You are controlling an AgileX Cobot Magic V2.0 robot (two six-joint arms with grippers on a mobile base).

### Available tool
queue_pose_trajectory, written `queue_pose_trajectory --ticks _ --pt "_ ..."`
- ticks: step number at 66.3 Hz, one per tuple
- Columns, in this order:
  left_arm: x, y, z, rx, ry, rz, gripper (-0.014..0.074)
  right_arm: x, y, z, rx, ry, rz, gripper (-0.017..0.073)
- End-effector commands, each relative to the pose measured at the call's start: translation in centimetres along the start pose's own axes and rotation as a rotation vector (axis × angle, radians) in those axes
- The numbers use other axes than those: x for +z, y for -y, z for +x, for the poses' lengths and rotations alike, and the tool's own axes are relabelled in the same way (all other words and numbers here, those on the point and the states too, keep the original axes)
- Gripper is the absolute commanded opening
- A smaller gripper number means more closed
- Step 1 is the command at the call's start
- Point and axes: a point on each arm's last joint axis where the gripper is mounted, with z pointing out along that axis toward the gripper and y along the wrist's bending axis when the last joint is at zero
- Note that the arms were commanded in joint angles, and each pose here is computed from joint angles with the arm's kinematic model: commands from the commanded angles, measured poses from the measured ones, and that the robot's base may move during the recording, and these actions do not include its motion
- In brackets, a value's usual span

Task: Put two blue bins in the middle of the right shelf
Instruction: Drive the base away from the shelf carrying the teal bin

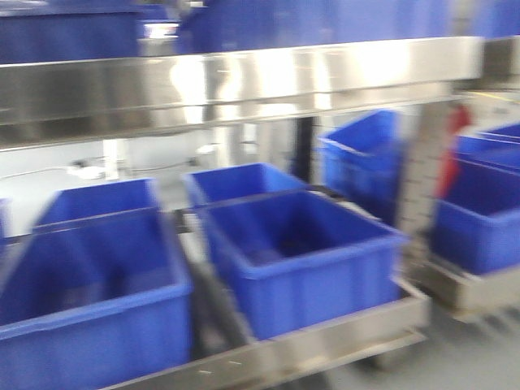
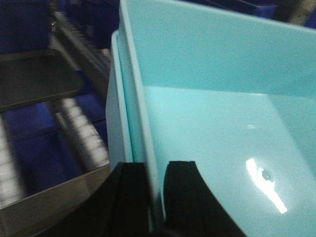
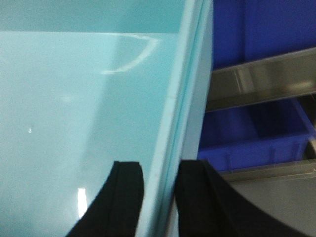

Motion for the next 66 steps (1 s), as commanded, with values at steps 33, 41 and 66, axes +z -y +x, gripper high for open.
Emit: queue_pose_trajectory --ticks 33,41,66 --pt "-0.92 0.68 -1.22 -0.014 0.108 0.049 -0.0111 -1.22 -0.96 -1.13 -0.004 0.119 -0.069 -0.0153" --pt "-0.92 0.68 -1.24 -0.014 0.111 0.049 -0.0111 -1.22 -0.96 -1.13 -0.004 0.119 -0.069 -0.0153" --pt "-0.92 0.68 -1.24 -0.014 0.111 0.049 -0.0111 -1.22 -0.96 -1.13 -0.004 0.119 -0.069 -0.0153"
